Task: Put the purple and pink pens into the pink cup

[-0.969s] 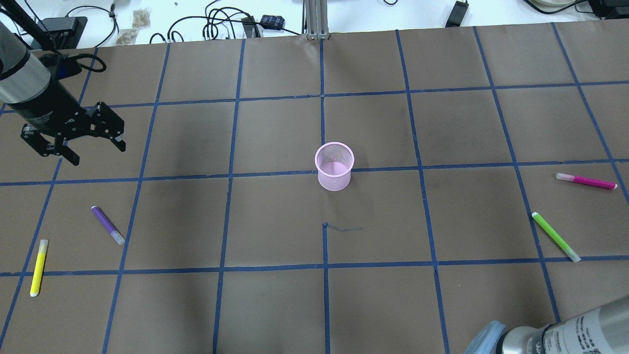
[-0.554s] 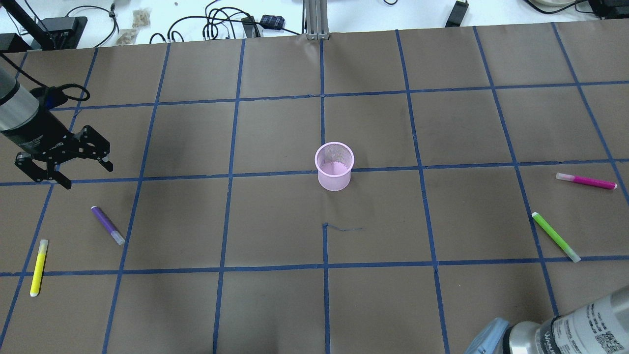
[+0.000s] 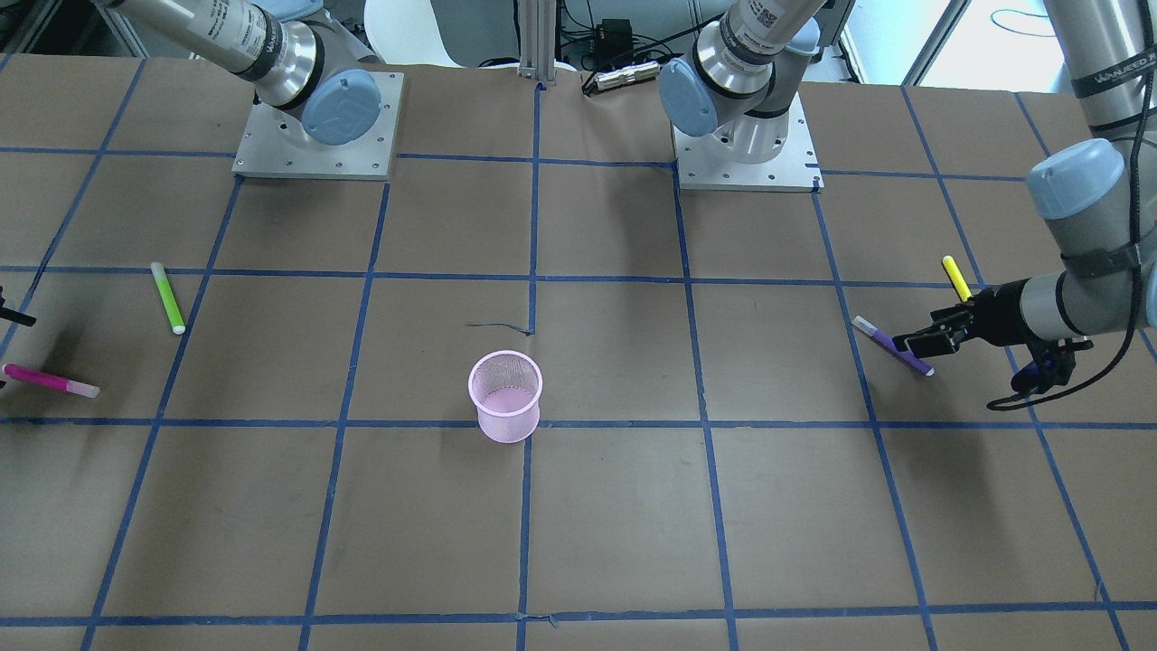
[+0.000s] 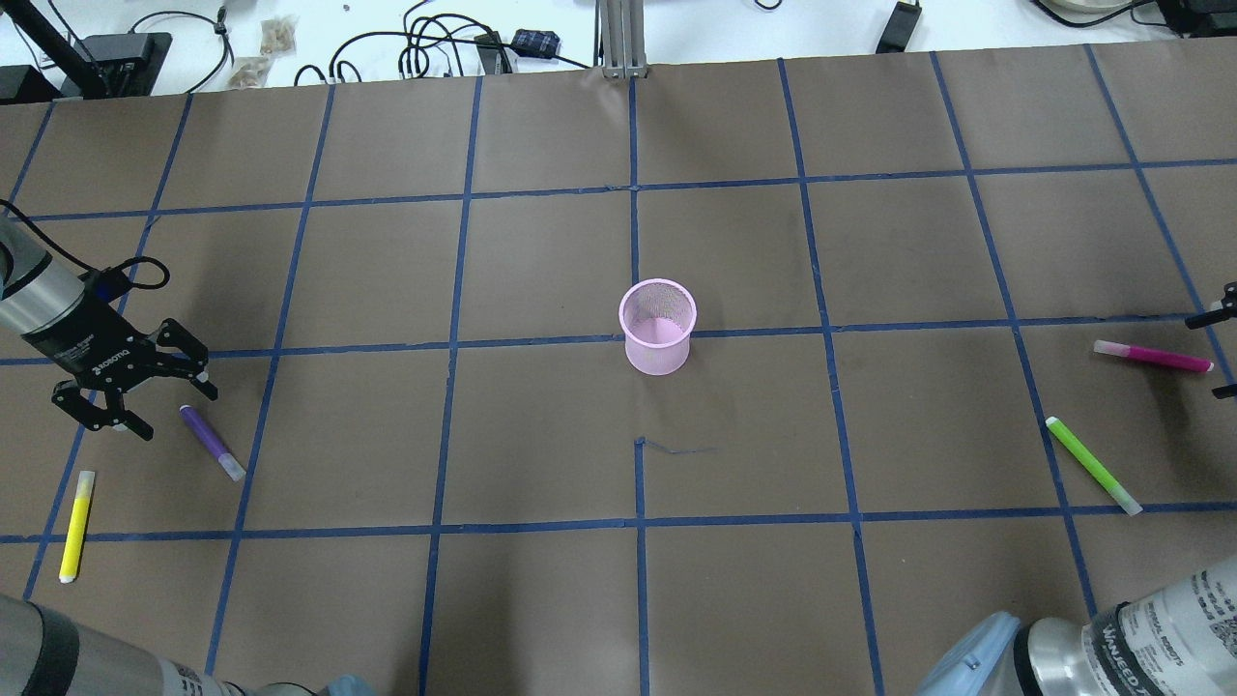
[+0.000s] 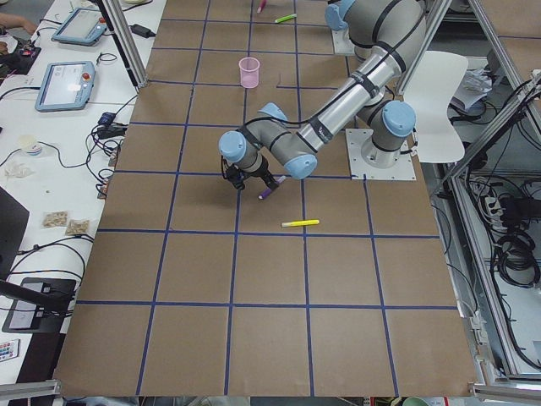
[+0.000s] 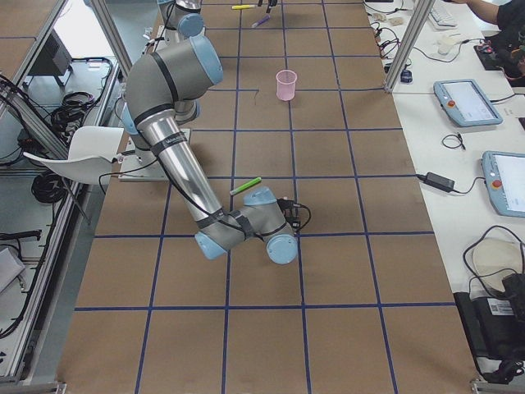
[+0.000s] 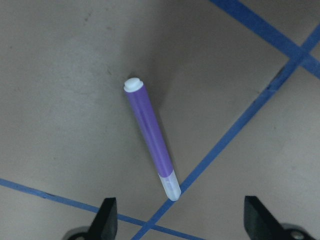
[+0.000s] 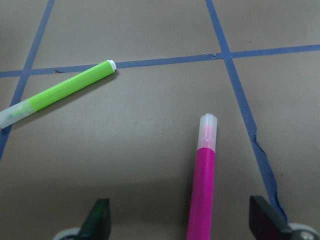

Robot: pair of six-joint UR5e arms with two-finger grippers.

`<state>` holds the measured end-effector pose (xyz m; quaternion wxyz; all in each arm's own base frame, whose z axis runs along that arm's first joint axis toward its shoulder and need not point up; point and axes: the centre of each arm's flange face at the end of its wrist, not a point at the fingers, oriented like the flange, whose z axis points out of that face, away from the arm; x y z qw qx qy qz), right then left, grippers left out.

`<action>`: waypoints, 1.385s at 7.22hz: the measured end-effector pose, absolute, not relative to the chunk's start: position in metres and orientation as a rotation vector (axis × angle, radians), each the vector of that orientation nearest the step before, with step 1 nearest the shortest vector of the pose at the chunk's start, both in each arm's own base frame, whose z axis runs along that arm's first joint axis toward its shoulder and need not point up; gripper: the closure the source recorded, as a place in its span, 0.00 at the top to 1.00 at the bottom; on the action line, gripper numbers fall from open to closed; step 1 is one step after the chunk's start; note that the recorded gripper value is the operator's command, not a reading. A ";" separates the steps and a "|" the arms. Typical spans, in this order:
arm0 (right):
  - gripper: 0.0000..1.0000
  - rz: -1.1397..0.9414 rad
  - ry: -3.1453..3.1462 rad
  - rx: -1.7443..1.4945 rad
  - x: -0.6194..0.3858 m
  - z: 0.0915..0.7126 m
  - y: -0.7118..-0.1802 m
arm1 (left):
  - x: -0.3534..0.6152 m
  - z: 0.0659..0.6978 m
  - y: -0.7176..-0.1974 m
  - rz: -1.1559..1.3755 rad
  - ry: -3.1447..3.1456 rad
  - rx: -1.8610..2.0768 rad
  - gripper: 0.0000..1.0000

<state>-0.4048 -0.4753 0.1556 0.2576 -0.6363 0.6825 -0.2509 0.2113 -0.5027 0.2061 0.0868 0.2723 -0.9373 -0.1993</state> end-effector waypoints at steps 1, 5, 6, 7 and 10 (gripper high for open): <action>0.91 -0.684 1.850 -1.734 -0.405 0.149 -0.473 | 0.219 0.195 -0.508 -0.568 -2.798 0.836 0.90; 0.73 -0.684 1.858 -1.761 -0.408 0.141 -0.473 | 0.229 0.167 -0.519 -0.542 -2.776 0.854 0.71; 0.70 -0.684 1.859 -1.762 -0.408 0.139 -0.474 | 0.231 0.166 -0.518 -0.547 -2.774 0.854 0.67; 0.67 -0.684 1.859 -1.764 -0.409 0.138 -0.474 | 0.233 0.165 -0.517 -0.552 -2.775 0.850 0.66; 0.36 -0.684 1.859 -1.768 -0.409 0.136 -0.474 | 0.232 0.159 -0.516 -0.564 -2.765 0.844 0.36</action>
